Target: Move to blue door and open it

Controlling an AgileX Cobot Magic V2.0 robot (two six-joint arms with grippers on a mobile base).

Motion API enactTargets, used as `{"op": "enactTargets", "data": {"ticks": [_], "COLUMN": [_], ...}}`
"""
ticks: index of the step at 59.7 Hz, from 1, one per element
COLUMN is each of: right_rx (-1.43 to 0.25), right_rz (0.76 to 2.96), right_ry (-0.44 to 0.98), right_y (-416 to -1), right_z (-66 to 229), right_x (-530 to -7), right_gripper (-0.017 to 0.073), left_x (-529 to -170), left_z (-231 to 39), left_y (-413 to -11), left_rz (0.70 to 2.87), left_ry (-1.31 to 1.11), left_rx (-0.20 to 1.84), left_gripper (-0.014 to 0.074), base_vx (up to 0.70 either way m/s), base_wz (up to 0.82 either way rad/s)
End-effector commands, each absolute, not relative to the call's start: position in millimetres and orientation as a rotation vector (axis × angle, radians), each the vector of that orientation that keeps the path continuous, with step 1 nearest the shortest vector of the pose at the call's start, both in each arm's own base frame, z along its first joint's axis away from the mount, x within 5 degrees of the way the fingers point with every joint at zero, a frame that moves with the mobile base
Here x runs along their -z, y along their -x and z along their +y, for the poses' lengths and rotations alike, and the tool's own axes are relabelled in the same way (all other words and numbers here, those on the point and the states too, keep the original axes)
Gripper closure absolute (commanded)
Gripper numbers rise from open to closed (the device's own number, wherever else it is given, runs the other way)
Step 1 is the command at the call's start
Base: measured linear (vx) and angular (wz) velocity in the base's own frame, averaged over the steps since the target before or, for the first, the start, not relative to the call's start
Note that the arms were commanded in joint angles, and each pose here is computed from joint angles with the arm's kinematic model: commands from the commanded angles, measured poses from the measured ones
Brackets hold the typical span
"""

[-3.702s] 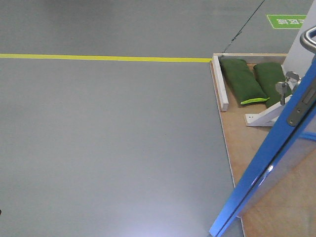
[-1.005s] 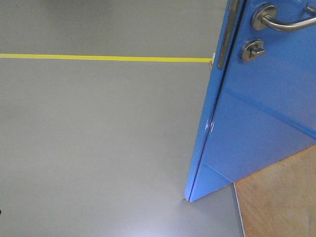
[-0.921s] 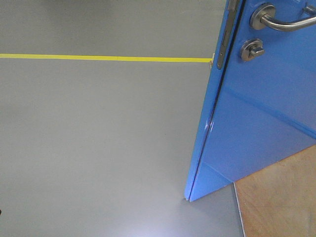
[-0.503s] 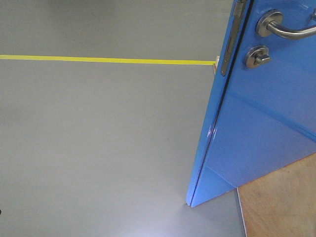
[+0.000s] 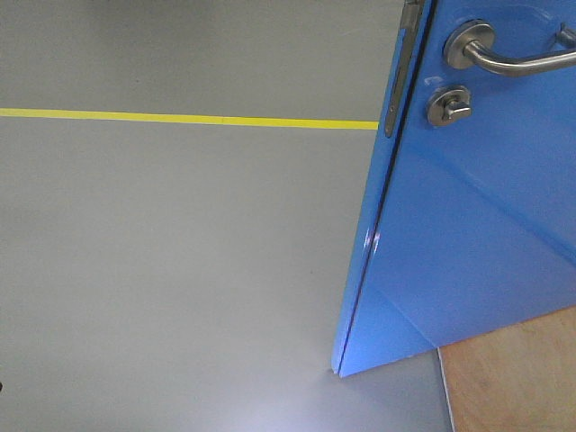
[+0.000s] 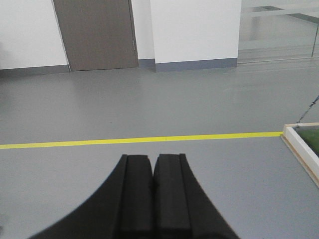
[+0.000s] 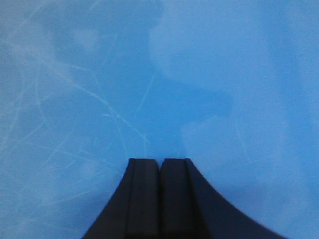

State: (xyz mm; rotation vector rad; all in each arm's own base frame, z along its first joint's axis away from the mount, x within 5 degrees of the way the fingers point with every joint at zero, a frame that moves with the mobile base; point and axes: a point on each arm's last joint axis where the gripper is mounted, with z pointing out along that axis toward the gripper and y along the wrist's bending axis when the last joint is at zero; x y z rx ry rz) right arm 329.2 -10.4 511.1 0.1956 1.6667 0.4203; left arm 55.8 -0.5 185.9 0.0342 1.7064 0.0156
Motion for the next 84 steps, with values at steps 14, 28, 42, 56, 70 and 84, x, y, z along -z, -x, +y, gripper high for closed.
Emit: {"op": "enactTargets", "data": {"ticks": [14,28,42,56,70,84], "right_rx": [-0.406,-0.406,-0.406,-0.406,-0.406,-0.406], "right_rz": [1.541,1.541,1.54,1.541,1.541,1.541], "right_ry": [-0.203,-0.203,-0.204,-0.203,-0.203,-0.203], "right_y": [-323.4,-323.4,-323.5,-323.5,-323.5,-323.5], "right_z": [-12.0,-12.0,-12.1,-12.0,-12.0,-12.0], "right_x": [-530.4,-530.4,-530.5,-530.4,-530.4,-530.4], "right_gripper": [0.0567,0.0567,0.0567,0.0567,0.0567,0.0567], "left_x": [-192.3,-192.3,-192.3,-192.3,-192.3,-192.3], "left_z": [-0.9,-0.9,-0.9,-0.9,-0.9,-0.9], "left_y": [-55.8,-55.8,-55.8,-55.8,-55.8,-55.8], "left_rz": [1.614,1.614,1.614,1.614,1.614,1.614], "left_ry": [-0.035,-0.035,-0.035,-0.035,-0.035,-0.035], "left_rx": [-0.009,-0.009,-0.009,-0.009,-0.009,-0.009], "left_gripper": [0.0524,0.0524,0.0524,0.0524,0.0524,0.0524], "base_vx": [0.2,0.22,0.24,0.27,0.29,0.28], "base_wz": [0.09,0.09,0.07,0.01,-0.05,-0.07]}}
